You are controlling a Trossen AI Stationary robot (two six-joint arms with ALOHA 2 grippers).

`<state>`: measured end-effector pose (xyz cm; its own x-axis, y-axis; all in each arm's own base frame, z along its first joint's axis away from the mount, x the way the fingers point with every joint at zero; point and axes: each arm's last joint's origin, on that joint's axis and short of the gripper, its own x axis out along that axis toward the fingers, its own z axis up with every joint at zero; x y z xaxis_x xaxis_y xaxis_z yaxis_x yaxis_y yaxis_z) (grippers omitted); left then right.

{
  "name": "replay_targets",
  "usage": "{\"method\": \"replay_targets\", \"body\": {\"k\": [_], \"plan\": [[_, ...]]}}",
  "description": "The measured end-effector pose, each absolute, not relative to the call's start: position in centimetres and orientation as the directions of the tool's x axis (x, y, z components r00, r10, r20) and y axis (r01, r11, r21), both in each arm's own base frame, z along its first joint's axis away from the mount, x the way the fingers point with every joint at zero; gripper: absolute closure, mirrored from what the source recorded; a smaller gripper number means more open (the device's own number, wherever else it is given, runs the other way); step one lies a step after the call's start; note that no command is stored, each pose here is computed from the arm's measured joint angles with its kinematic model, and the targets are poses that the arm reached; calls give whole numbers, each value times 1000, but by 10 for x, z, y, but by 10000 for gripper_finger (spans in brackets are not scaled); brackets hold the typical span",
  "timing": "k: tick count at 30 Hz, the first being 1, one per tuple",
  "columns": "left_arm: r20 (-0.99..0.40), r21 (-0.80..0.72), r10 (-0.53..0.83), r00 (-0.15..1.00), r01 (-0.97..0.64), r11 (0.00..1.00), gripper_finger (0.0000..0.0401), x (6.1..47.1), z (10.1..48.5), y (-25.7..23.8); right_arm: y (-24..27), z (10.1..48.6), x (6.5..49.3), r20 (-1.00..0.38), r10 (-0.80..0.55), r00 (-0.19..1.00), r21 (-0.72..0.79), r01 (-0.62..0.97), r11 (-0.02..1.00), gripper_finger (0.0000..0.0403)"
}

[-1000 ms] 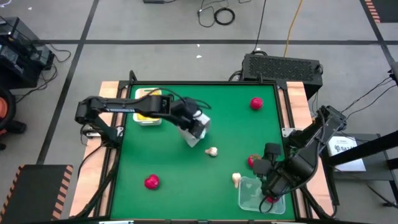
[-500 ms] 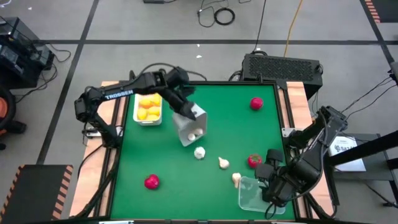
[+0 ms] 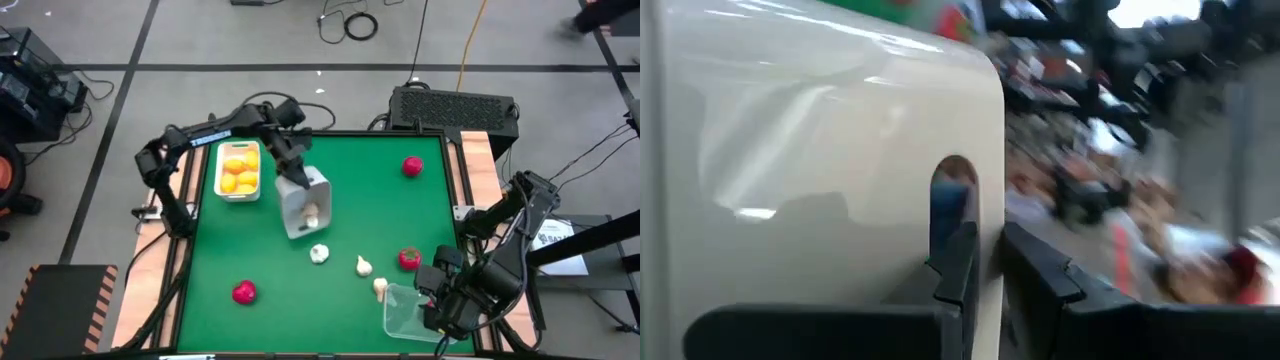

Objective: Sort produce into baskets
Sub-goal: Adjust the gray bin

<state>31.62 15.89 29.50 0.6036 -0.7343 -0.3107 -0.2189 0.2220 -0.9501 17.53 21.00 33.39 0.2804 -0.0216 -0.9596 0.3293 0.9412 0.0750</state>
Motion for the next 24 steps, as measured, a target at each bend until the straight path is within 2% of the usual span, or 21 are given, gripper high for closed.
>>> {"method": "replay_targets", "body": {"k": [4,9,15,24], "plan": [[-198,-979,-805,559,-158,131,352,329,273,162,210,334,175,-960,-22,281,78,339,937,26],[-202,-974,-818,539,-200,108,352,344,232,171,210,334,176,-960,-22,280,81,353,932,26],[-21,-999,-881,473,-53,-5,352,360,202,159,210,334,175,-960,-24,279,91,391,916,26],[-13,-1000,-887,462,-23,3,352,364,194,156,209,334,177,-959,-20,283,98,400,911,26]]}}
